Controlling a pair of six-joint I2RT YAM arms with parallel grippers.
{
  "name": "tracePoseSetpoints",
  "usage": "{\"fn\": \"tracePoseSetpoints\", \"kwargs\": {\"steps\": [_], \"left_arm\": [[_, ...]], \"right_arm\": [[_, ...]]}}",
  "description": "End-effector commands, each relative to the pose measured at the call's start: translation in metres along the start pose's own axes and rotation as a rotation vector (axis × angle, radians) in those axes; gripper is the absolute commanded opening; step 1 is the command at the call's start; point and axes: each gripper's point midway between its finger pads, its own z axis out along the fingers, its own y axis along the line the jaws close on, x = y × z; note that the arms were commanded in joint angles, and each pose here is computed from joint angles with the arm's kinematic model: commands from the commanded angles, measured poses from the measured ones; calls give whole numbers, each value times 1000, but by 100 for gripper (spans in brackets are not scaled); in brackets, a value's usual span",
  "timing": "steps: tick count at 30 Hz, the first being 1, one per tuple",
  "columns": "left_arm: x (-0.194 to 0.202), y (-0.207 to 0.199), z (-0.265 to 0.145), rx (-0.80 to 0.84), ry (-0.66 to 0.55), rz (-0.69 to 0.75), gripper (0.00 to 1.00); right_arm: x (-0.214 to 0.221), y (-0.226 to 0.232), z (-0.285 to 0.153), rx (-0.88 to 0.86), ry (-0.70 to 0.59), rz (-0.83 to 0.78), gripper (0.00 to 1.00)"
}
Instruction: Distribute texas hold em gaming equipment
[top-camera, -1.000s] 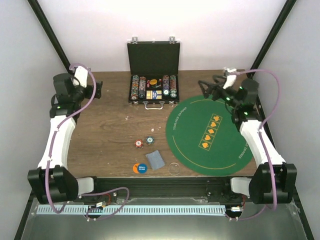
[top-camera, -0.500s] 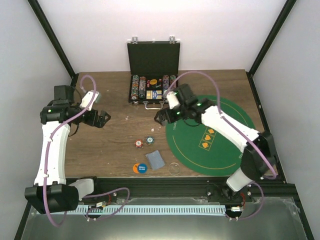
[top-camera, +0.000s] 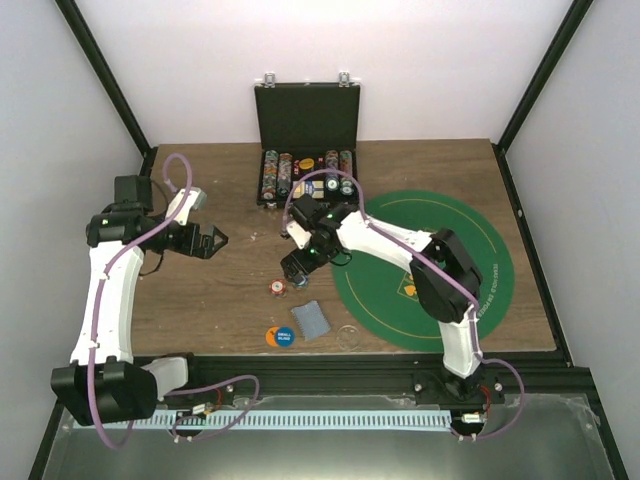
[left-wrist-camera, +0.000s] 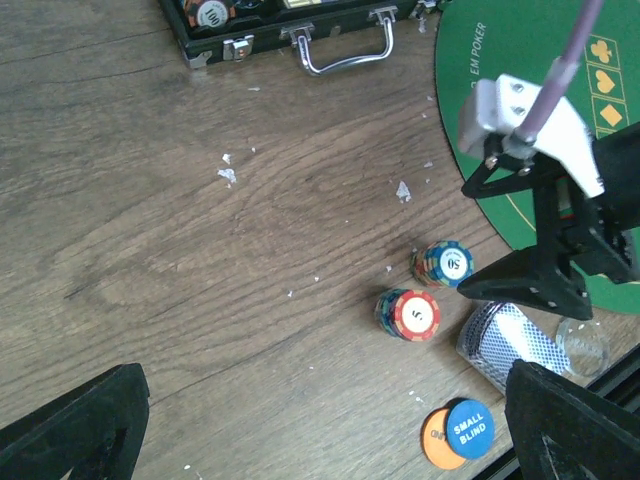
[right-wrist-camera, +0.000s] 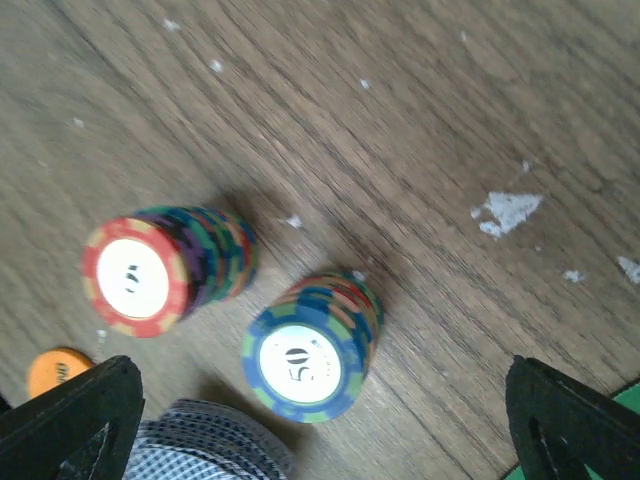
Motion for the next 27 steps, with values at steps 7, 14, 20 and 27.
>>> {"fn": "tracePoseSetpoints", "kwargs": {"steps": [7, 14, 20, 27], "left_arm": [[-2, -1, 5, 31, 7, -14, 99], [-5, -4, 5, 55, 6, -8, 99], [-5, -3, 5, 52, 12, -6, 99], [-6, -3, 5, 51, 12, -2, 98]], "right_arm": [[21, 3, 30, 52, 130, -77, 98], [21, -5, 38, 102, 143, -82, 90], [21, -9, 55, 151, 183, -94, 77], [31, -18, 62, 233, 210, -104, 71]]}}
